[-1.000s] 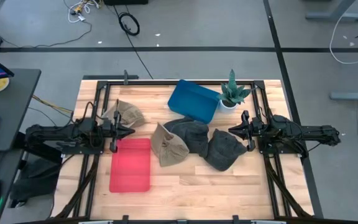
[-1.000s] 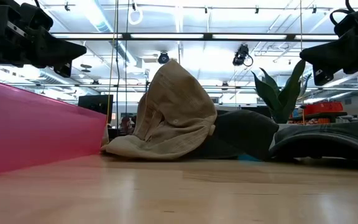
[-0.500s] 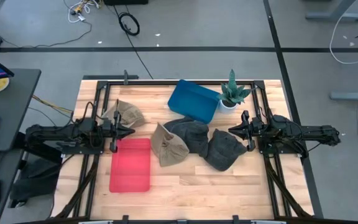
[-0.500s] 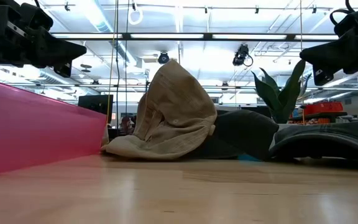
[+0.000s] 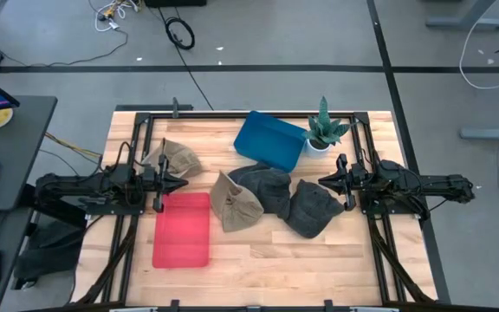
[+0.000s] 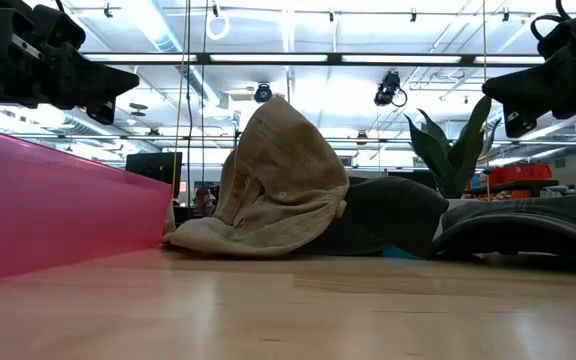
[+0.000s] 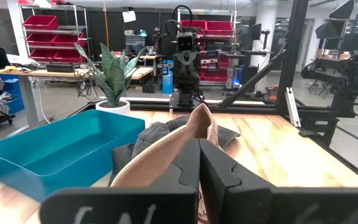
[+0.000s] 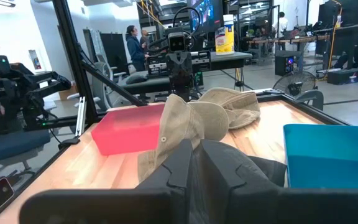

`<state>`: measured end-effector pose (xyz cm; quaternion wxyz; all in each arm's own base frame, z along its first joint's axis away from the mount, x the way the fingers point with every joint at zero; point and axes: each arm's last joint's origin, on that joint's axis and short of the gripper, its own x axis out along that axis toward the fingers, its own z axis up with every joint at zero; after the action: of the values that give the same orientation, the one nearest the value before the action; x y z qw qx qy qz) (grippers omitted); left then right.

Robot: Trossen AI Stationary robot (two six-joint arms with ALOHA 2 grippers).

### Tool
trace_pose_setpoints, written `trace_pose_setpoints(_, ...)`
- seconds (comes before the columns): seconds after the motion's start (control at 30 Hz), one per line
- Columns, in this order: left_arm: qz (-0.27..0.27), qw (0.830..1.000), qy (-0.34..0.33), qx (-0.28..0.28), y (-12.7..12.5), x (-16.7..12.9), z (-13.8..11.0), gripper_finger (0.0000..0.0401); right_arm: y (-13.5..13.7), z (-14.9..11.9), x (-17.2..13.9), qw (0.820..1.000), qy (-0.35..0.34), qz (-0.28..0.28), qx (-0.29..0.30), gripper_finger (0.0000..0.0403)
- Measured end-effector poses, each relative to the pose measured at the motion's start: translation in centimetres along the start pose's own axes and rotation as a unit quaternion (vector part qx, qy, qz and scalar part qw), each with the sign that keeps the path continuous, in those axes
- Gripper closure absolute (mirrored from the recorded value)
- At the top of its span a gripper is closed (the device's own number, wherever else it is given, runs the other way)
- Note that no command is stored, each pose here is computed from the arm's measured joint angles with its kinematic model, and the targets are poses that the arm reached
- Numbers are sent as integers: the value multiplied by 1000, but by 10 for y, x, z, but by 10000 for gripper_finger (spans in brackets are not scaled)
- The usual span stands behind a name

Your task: Pick & Place hat

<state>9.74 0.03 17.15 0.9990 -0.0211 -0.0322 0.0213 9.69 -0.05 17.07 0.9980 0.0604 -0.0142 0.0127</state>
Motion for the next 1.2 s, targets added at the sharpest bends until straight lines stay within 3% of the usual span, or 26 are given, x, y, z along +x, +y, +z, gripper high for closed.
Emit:
trace_pose_setpoints(0.73,0,1000,0,0,0,0,0,398,0,4,0,1000,-19,2,-14,366)
trace_pose_setpoints(0.87,0,1000,0,-2,0,0,0,398,1,9,0,999,-47,7,22,366)
trace_pose_setpoints(1.1,3,992,-7,-129,0,0,1,398,1,14,-1,991,-76,-3,108,366)
trace_pose_setpoints(1.2,5,990,-8,-138,0,0,1,398,-1,13,-1,988,-78,-34,126,366)
